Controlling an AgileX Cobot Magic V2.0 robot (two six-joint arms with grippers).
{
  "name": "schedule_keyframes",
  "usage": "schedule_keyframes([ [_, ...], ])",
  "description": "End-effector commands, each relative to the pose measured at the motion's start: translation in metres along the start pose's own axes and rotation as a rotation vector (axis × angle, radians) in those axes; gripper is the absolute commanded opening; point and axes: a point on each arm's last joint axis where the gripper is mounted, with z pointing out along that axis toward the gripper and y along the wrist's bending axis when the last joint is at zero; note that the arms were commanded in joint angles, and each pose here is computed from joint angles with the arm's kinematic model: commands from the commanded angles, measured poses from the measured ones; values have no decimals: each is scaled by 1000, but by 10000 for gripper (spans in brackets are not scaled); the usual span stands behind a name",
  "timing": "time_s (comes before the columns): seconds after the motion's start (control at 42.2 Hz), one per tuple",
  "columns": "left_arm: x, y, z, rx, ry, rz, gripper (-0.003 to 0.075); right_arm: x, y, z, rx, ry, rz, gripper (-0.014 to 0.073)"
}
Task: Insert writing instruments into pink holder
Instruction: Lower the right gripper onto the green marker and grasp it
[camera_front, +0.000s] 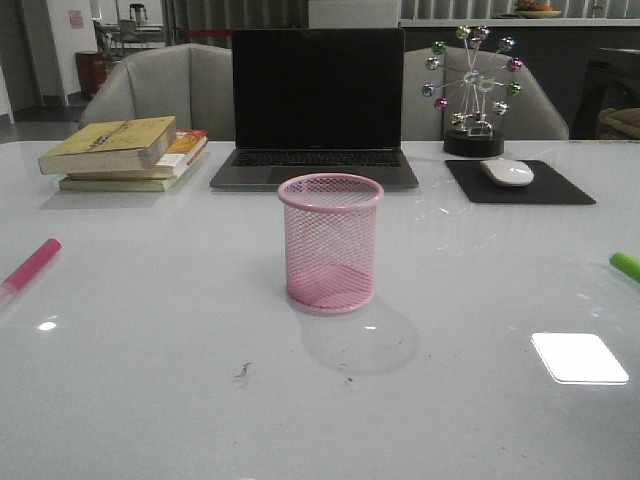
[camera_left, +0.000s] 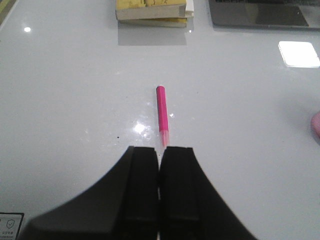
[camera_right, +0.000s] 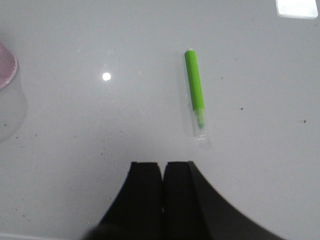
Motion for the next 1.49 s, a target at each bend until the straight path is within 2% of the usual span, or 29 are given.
schedule_keyframes([
  [0.0,-16,-2,0,15,-88,26,195,-16,0,8,8,-40,-18,302],
  [0.024,-16,-3,1,20,-89,39,246,-16,0,11,8,-28,-17,354],
  [0.095,-17,-8,3,47,-95,60,380,-17,-1,23,11,12,-7,439],
  [0.166,-17,-14,2,83,-102,81,471,-20,-5,35,25,47,24,448],
  [0.213,-17,-21,2,120,-103,103,504,-24,-9,43,41,66,46,447],
  [0.426,-15,-40,-2,235,-101,173,506,-52,-26,82,80,135,99,447],
  [0.592,-13,-48,-3,279,-102,200,506,-75,-30,120,80,188,101,447],
  [0.781,-13,-48,-4,281,-102,201,506,-96,-35,162,77,279,94,447],
  [1.041,-13,-48,-4,281,-102,201,506,-108,-40,213,75,367,97,447],
  [1.467,-13,-48,-4,283,-102,198,506,-116,-43,247,73,398,95,447],
])
